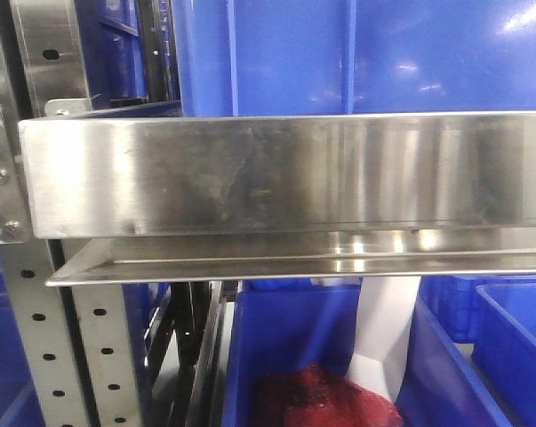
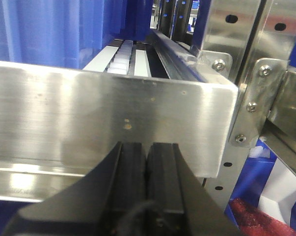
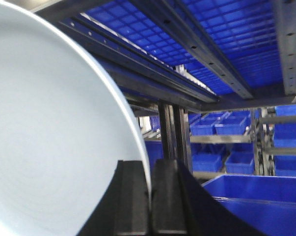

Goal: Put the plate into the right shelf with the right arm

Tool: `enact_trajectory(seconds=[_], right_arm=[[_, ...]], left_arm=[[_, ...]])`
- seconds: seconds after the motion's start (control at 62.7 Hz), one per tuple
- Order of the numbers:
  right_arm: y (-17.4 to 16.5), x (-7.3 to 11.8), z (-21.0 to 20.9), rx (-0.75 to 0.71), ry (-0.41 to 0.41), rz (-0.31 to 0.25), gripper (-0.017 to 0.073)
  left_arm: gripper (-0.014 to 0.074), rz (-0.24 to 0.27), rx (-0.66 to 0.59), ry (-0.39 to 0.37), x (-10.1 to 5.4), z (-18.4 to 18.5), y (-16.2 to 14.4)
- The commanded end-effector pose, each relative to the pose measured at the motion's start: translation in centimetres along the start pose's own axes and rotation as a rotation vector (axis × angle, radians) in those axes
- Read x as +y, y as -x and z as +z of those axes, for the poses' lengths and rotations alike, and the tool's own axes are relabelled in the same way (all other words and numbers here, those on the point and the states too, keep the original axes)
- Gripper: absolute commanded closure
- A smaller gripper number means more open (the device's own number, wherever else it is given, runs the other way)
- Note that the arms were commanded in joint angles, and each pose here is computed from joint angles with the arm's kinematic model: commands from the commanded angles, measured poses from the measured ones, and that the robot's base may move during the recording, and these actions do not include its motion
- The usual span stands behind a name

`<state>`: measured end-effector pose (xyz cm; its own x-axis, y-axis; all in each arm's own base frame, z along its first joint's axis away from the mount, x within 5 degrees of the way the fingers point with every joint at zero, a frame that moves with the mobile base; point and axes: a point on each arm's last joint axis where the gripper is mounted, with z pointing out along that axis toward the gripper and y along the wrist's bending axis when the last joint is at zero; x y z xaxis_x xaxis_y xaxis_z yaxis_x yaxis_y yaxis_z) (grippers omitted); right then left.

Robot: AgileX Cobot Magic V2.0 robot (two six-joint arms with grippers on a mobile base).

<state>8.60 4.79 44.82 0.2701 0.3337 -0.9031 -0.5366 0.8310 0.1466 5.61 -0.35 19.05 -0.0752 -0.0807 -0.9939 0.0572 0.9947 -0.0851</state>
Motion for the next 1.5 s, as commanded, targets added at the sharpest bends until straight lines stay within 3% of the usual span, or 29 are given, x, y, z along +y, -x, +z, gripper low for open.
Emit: enact_trajectory(seconds=[0.0,0.16,0.367,0.606,0.702,0.878,1.213,1.484], right_arm=[[1.3,0.2,4.0,-0.033,0.0,-0.016,0.0502],[0.2,-0.5,9.6,0.096,-0.037,-0.093,0.0502],[-2.9,-3.7,14.3,0.225,-0.152,-0.12,0.0502],[-6.4,-7.2,15.9,0.362,-0.26,-0.129,0.0487],[-7.2,-7.6,16.0,0.413,-0.272,-0.123,0.0359],[-7.1,-7.6,16.0,0.409,-0.272,-0.122,-0.0097],[-6.8,-7.4,15.7,0.428,-0.274,-0.119,-0.0076],[-0.8,-5.0,11.7,0.292,-0.253,-0.135,-0.004]], left_arm=[[0.064,-0.008,-0.077,-0.015,-0.1,0.0,0.4],[0.064,-0.008,-0.077,-0.015,-0.1,0.0,0.4],[0.064,-0.008,-0.077,-0.015,-0.1,0.0,0.4],[0.064,-0.008,-0.077,-0.015,-0.1,0.0,0.4],[0.064,-0.008,-0.077,-0.015,-0.1,0.0,0.4],[0.064,-0.008,-0.077,-0.015,-0.1,0.0,0.4],[0.064,-0.008,-0.077,-0.015,-0.1,0.0,0.4],[0.064,-0.008,-0.077,-0.015,-0.1,0.0,0.4]])
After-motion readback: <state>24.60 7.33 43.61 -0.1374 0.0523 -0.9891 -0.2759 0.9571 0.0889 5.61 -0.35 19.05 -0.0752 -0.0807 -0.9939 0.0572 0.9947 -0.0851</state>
